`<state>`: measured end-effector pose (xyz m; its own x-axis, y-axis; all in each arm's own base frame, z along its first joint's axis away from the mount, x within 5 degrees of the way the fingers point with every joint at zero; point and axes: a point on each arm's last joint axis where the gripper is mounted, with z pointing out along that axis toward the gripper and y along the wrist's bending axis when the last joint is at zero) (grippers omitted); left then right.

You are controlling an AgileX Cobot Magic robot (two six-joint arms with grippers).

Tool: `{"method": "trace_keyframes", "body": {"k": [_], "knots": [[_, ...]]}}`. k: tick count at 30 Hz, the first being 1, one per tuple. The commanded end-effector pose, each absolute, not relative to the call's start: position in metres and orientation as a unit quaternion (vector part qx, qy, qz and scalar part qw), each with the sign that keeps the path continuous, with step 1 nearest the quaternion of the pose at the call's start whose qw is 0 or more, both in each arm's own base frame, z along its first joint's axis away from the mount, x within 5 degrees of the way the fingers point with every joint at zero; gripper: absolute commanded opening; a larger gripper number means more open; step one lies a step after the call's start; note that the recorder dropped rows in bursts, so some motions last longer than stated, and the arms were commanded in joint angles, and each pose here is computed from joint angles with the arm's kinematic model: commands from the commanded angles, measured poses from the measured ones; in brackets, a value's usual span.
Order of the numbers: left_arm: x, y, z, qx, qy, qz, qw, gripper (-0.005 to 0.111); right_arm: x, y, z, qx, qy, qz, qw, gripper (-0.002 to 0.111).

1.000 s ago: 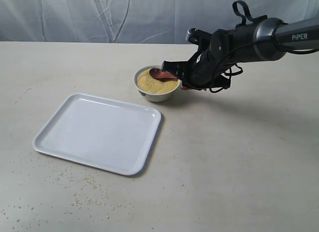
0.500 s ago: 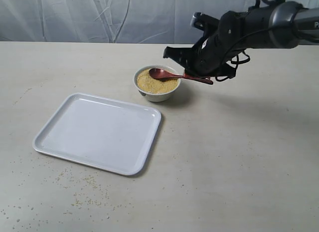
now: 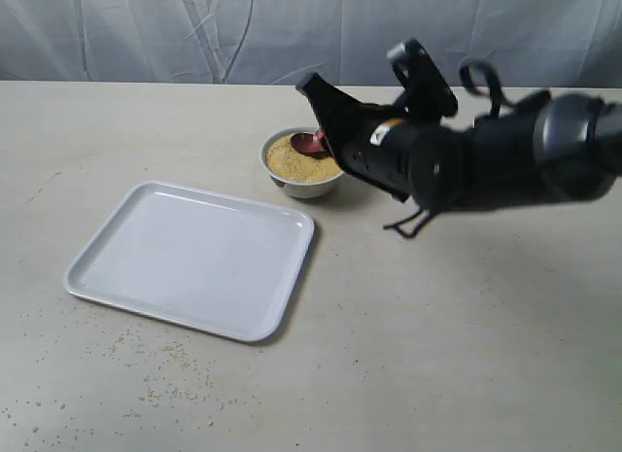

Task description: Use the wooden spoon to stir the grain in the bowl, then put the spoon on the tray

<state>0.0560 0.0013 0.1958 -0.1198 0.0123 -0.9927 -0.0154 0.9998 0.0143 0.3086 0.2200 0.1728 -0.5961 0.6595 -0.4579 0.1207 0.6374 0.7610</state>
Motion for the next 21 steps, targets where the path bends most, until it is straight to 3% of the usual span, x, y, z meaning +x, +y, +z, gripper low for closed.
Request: {"method": "trace_keyframes", "body": {"k": [1,7,13,21], "knots": [[0.056,0.001,0.195,-0.002,0.747,0.010,0.665,0.000,0.285,0.198,0.156,0.326,0.734,0.359,0.476,0.000],[0.056,0.001,0.195,-0.002,0.747,0.010,0.665,0.000,0.282,0.194,0.130,0.423,0.716,0.382,0.402,0.000],[0.056,0.001,0.195,-0.002,0.747,0.010,0.665,0.000,0.285,0.195,0.106,0.448,0.698,0.394,0.396,0.003],[0.056,0.001,0.195,-0.002,0.747,0.010,0.665,0.000,0.295,0.202,0.083,0.457,0.683,0.407,0.399,0.041]]}}
